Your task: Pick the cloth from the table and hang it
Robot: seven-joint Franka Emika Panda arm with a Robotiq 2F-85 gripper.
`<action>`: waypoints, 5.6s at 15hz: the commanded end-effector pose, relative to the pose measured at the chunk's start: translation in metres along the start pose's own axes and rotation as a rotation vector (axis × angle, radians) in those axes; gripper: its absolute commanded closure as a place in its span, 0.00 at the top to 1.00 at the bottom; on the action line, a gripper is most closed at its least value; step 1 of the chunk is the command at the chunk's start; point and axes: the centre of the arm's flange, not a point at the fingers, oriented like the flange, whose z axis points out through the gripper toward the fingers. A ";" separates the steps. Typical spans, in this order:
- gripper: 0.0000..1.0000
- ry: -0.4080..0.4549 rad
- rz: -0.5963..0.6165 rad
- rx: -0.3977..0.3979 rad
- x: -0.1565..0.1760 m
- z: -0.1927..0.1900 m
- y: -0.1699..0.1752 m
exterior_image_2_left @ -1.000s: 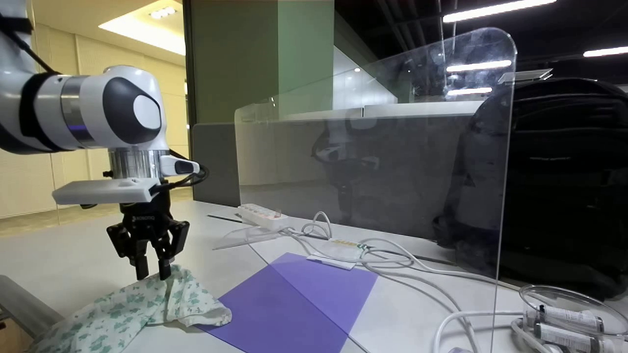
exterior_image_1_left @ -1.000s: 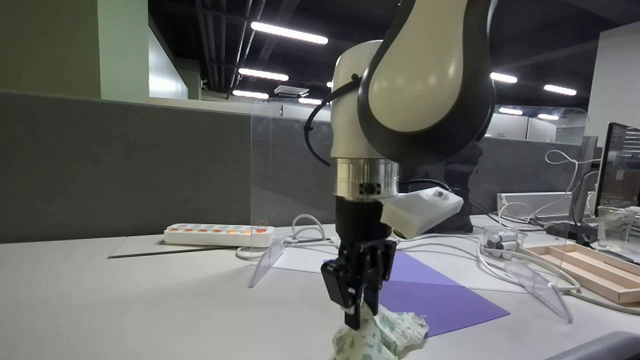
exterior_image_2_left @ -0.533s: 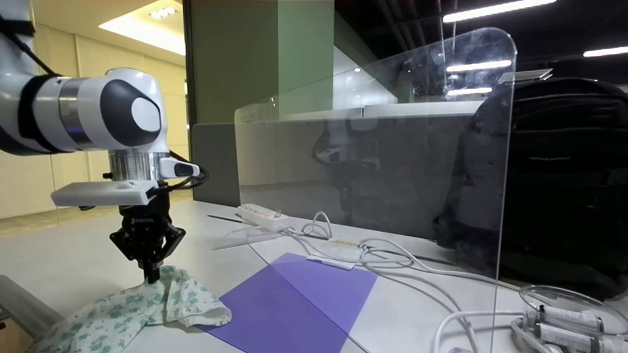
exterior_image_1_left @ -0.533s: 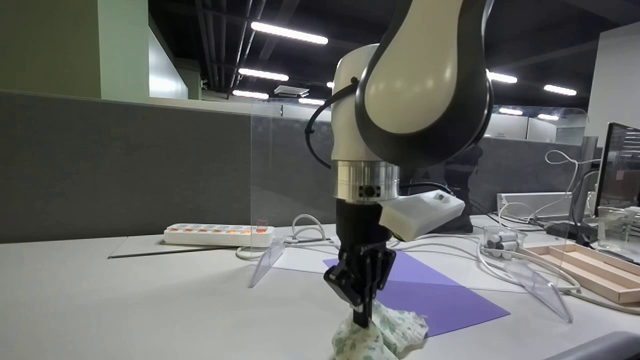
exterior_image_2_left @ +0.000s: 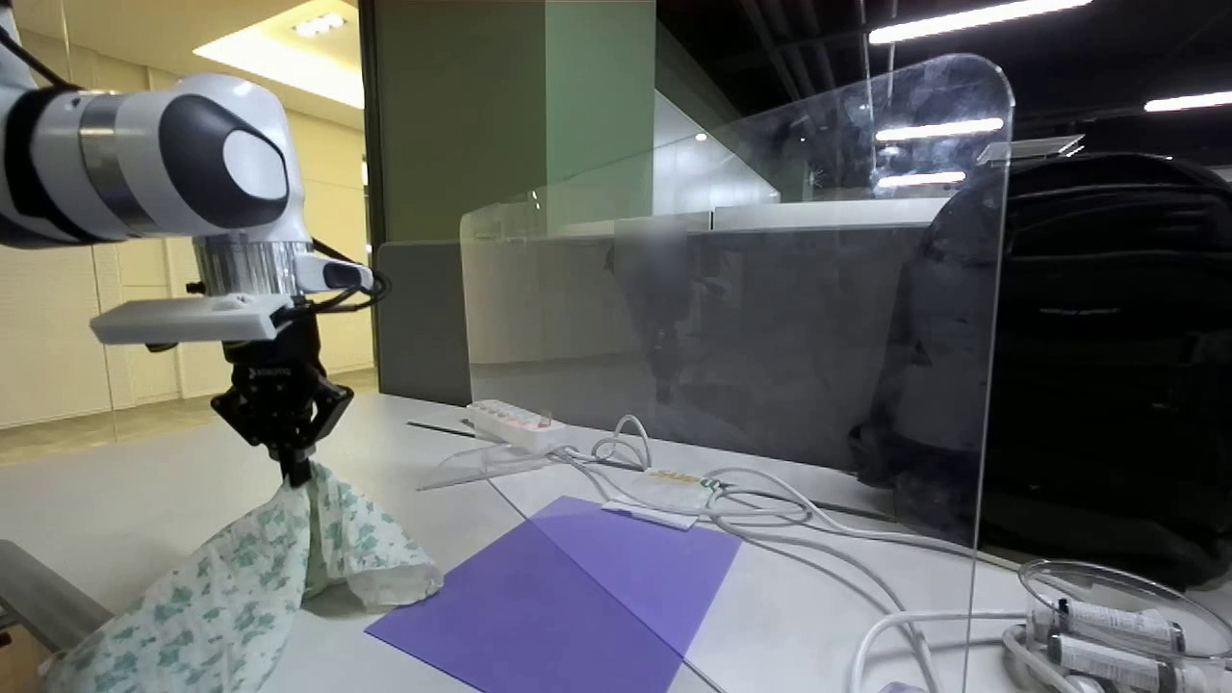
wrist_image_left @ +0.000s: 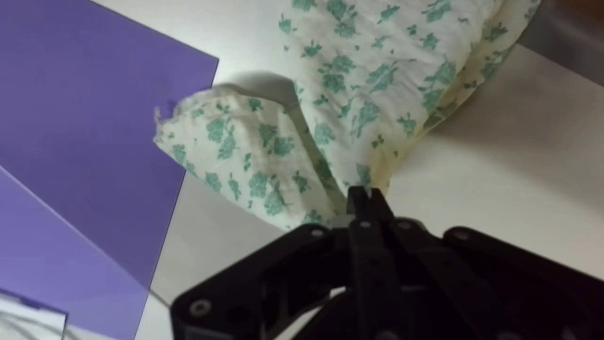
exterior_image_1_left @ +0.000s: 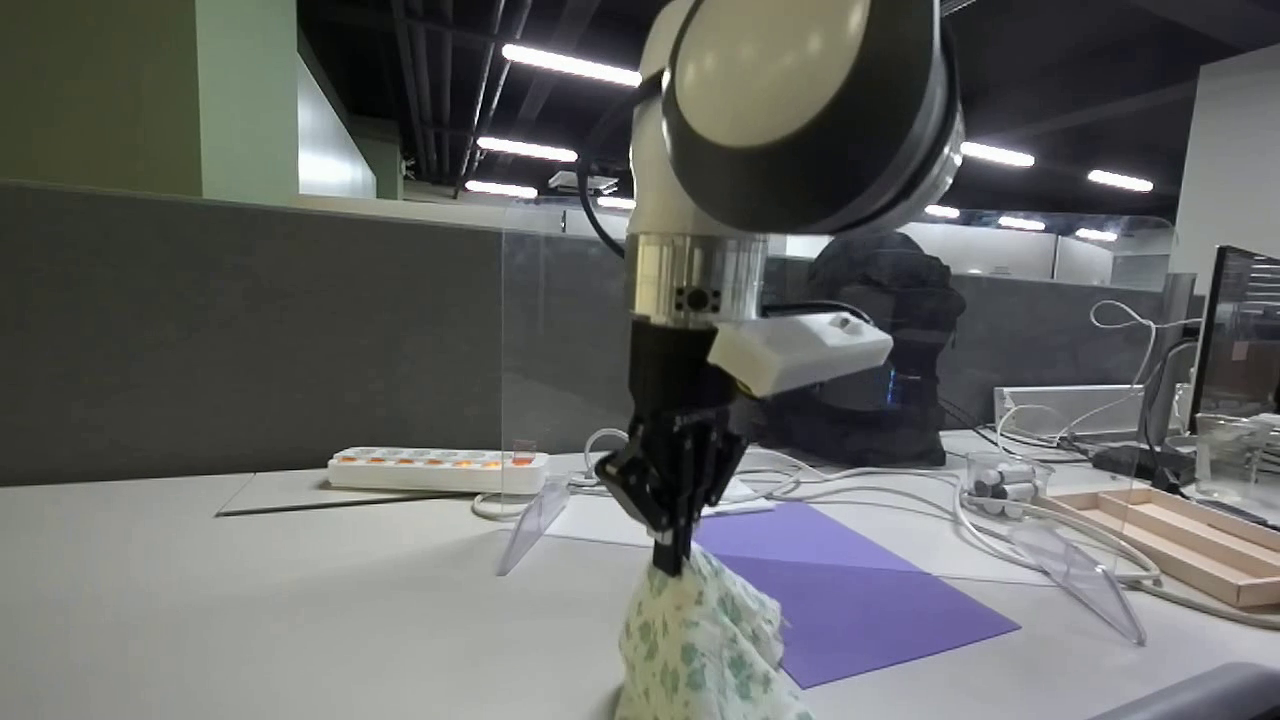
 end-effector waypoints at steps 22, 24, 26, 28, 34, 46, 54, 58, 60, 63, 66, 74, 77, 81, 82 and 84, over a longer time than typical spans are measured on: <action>0.00 0.315 0.128 -0.161 0.055 -0.273 0.043; 0.00 0.381 0.116 -0.209 0.063 -0.302 0.052; 0.00 0.449 0.112 -0.260 0.071 -0.333 0.057; 0.00 0.514 0.109 -0.304 0.079 -0.365 0.063; 0.00 0.649 0.151 -0.385 0.093 -0.431 0.098; 0.00 0.577 0.183 -0.316 0.083 -0.405 0.127; 0.00 0.489 0.267 -0.271 0.070 -0.382 0.158; 0.00 0.448 0.300 -0.271 0.063 -0.371 0.172; 0.00 0.436 0.317 -0.271 0.059 -0.366 0.178; 0.00 0.420 0.337 -0.269 0.054 -0.362 0.186; 0.00 0.414 0.347 -0.264 0.052 -0.359 0.191; 0.47 0.383 0.365 -0.232 0.051 -0.350 0.194; 0.68 0.386 0.367 -0.225 0.051 -0.350 0.193; 0.94 0.397 0.356 -0.251 0.053 -0.352 0.186; 0.99 0.401 0.338 -0.258 0.053 -0.353 0.182; 1.00 0.406 0.303 -0.264 0.053 -0.355 0.173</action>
